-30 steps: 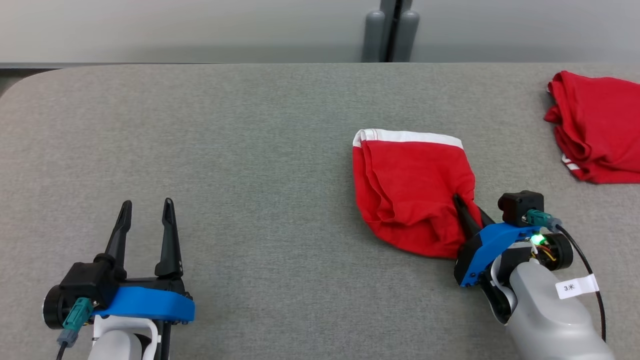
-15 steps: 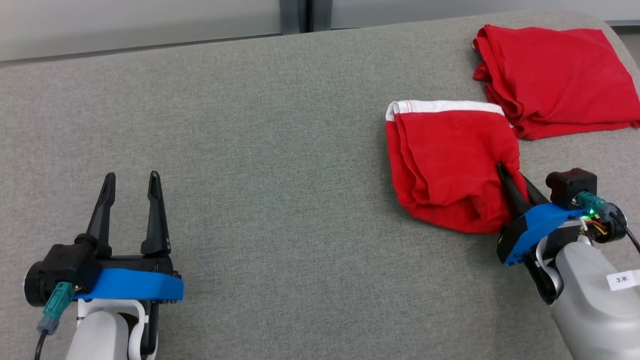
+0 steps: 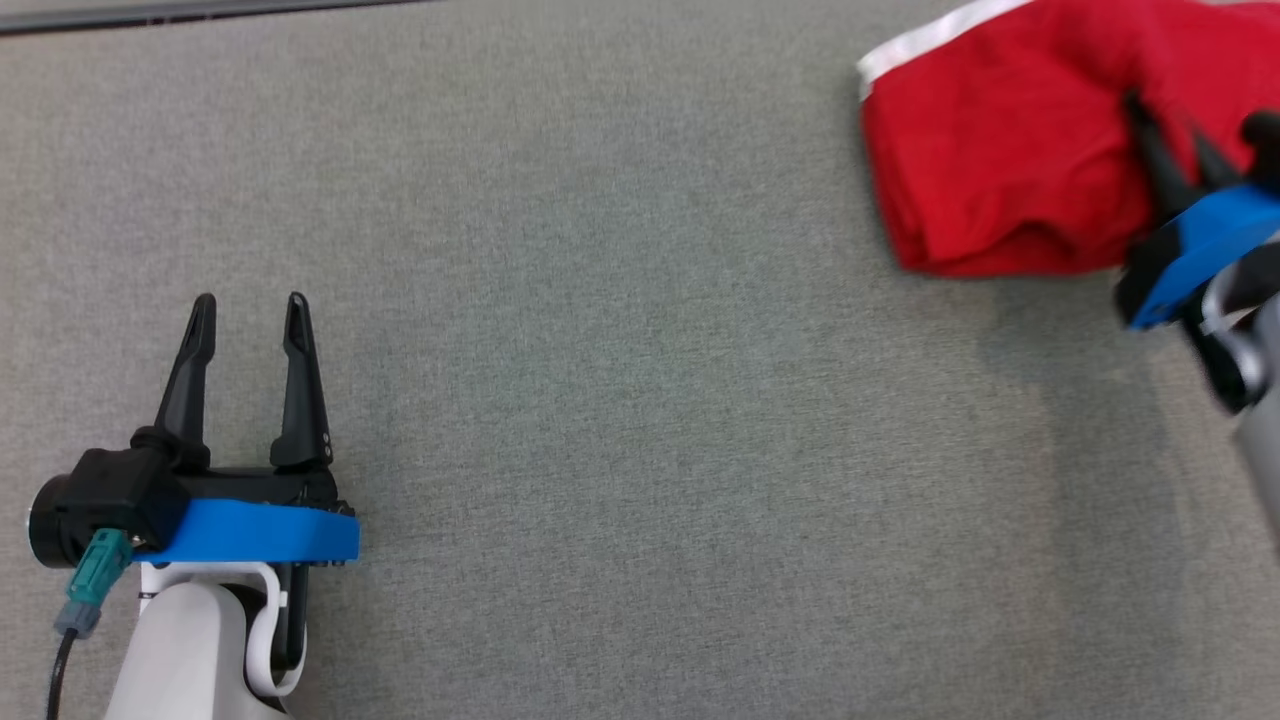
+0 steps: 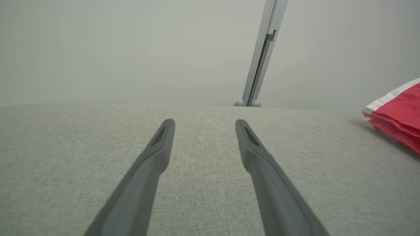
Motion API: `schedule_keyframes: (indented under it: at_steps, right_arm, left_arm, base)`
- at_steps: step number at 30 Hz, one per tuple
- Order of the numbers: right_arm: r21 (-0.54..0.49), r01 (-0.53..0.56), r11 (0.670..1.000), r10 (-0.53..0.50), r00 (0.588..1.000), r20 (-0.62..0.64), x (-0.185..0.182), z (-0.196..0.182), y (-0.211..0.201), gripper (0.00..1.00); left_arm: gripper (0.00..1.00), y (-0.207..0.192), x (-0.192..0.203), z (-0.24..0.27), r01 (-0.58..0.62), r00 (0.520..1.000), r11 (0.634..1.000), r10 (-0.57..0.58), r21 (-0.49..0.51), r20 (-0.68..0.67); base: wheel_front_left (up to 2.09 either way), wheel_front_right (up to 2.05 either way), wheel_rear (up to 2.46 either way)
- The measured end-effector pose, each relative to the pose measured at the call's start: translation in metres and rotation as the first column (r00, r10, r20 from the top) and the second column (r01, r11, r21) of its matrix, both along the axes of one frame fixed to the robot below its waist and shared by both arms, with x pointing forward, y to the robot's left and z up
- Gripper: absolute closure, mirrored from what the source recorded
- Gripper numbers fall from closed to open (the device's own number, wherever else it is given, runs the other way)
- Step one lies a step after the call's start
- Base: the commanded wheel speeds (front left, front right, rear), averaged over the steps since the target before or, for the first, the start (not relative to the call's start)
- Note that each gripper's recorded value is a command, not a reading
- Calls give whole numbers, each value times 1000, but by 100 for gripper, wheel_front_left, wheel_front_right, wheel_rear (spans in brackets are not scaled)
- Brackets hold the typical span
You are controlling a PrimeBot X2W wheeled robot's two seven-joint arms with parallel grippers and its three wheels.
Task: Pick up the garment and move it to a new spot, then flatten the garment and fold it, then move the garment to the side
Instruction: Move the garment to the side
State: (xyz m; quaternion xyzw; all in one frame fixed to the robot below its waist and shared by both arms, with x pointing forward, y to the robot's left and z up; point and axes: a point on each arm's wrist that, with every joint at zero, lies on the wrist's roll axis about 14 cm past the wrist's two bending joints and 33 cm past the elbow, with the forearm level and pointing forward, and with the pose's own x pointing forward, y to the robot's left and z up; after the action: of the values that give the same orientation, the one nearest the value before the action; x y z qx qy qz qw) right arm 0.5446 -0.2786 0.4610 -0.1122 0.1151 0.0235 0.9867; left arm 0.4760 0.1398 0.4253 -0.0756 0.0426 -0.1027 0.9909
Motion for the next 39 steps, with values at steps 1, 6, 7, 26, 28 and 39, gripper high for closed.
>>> schedule_keyframes:
  at_steps: [1,6,7,26,28,39]
  right_arm:
    - [-19,6,1000,-6,1000,-5,4,2,-7,100]
    - [-106,82,991,-86,996,-27,17,11,-56,100]
    - [-122,98,988,-103,994,-36,17,12,-65,100]
    - [-278,243,929,-272,960,-68,30,21,-137,100]
    - [-274,257,927,-282,958,-56,33,23,-139,45]
    - [-253,223,941,-219,975,47,39,55,-106,0]
  left_arm:
    - [0,1,1,-3,0,1000,1000,0,1,-4]
    - [0,3,9,-12,-2,1000,1000,2,4,-11]
    - [0,4,10,-14,-2,1000,1000,2,5,-15]
    - [0,3,19,-32,10,999,1000,-9,11,-41]
    - [0,5,19,-33,6,999,1000,-5,10,-43]
    - [0,18,9,-7,-41,999,999,41,9,-2]
  base:
    - [0,0,0]
    - [0,0,0]
    - [0,0,0]
    - [0,0,0]
    - [0,0,0]
    - [0,0,0]
